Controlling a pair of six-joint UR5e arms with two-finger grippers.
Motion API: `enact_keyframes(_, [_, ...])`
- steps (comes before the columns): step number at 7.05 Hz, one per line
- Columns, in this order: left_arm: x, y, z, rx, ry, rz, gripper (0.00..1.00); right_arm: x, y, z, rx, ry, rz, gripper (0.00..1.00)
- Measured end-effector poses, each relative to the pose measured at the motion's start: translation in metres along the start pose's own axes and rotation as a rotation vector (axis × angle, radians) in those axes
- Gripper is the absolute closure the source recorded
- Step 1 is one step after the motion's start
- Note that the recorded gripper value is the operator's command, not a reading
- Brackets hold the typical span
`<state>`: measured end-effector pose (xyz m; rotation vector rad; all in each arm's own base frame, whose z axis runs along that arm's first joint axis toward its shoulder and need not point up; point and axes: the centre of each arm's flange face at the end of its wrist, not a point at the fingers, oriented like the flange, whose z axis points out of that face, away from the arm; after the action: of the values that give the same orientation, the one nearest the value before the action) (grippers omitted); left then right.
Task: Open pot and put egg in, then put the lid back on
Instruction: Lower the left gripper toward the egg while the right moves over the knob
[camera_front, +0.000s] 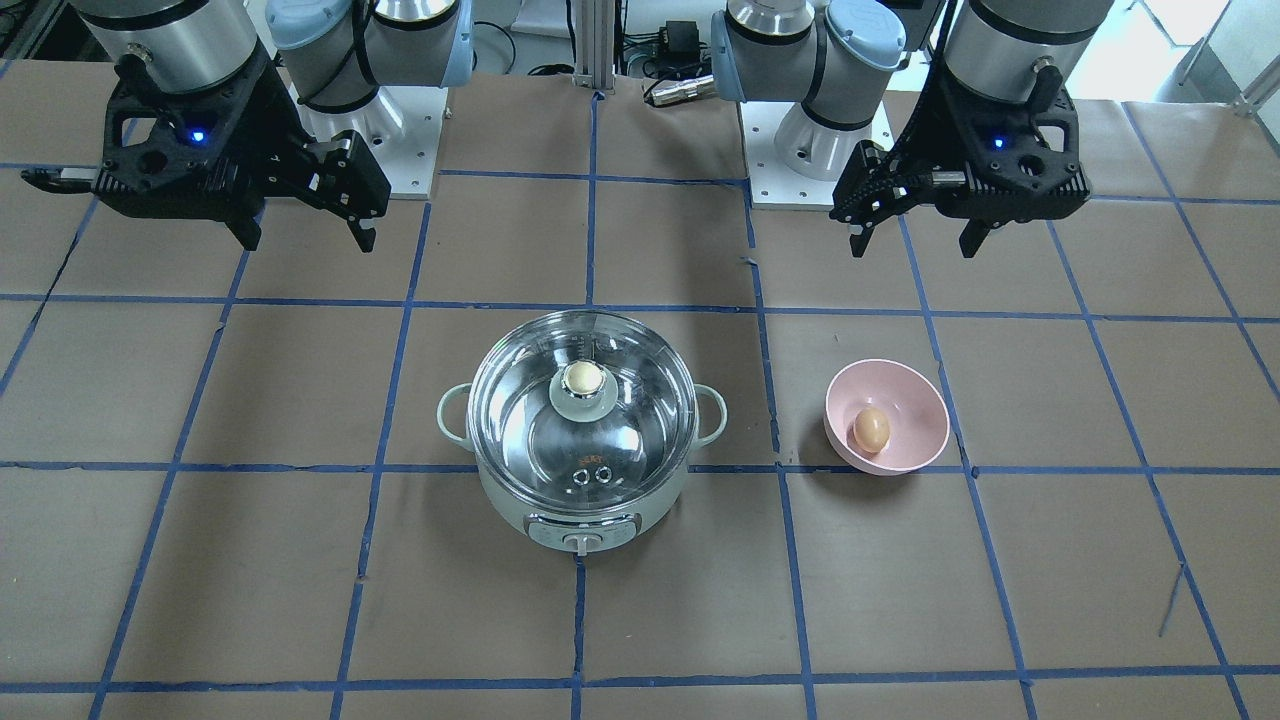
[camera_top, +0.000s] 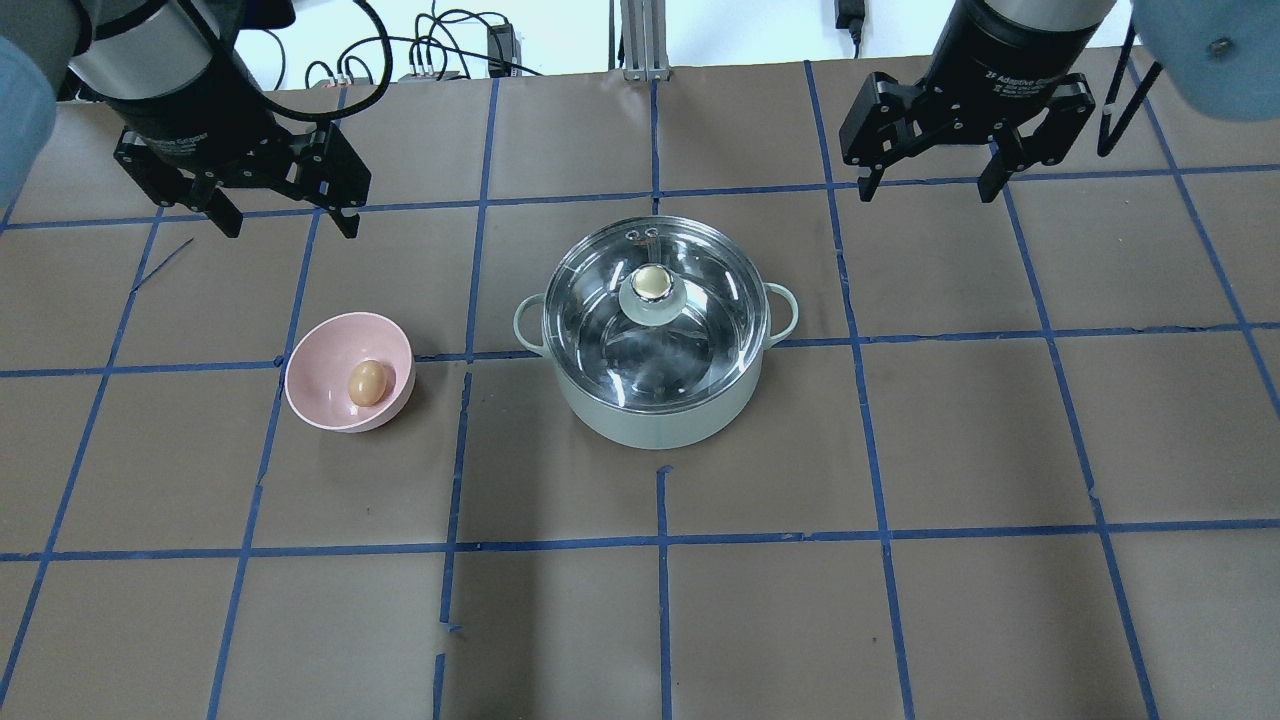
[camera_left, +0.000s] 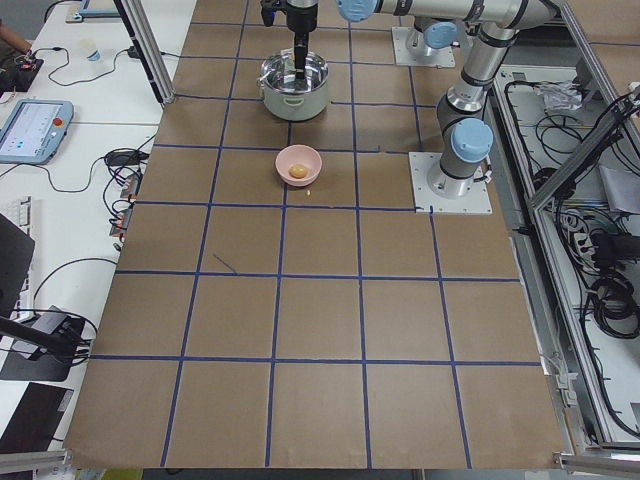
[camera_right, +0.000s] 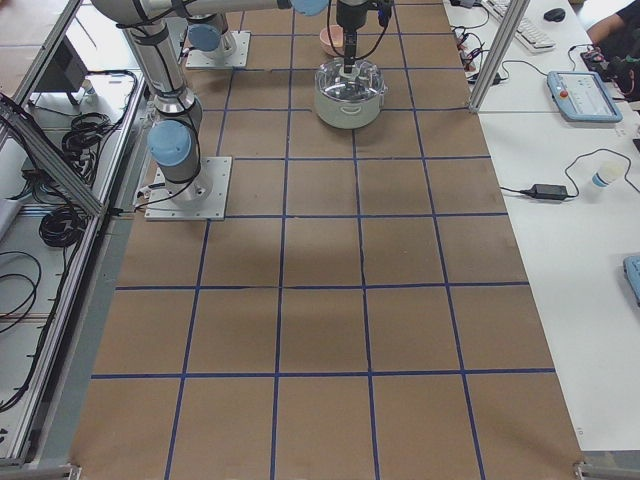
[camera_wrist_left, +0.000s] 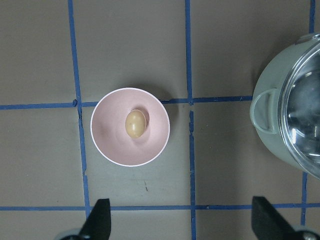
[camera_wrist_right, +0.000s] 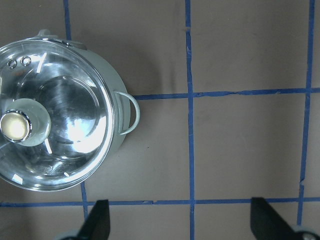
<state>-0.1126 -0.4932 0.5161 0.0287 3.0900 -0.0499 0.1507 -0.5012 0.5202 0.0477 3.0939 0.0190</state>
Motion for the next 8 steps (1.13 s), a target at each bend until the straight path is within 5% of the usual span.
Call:
enact_keyframes(6, [-0.002,0.006,0.004,-0.016,0.001,0.002,0.0,0.003,0.007,0.003,-0.017,0.009,-0.003,0.0])
enact_keyframes(8, [-0.023,0.006,0.038,-0.066,0.01,-0.015,0.0,0.001,0.007,0.014,-0.03,0.007,-0.004,0.01])
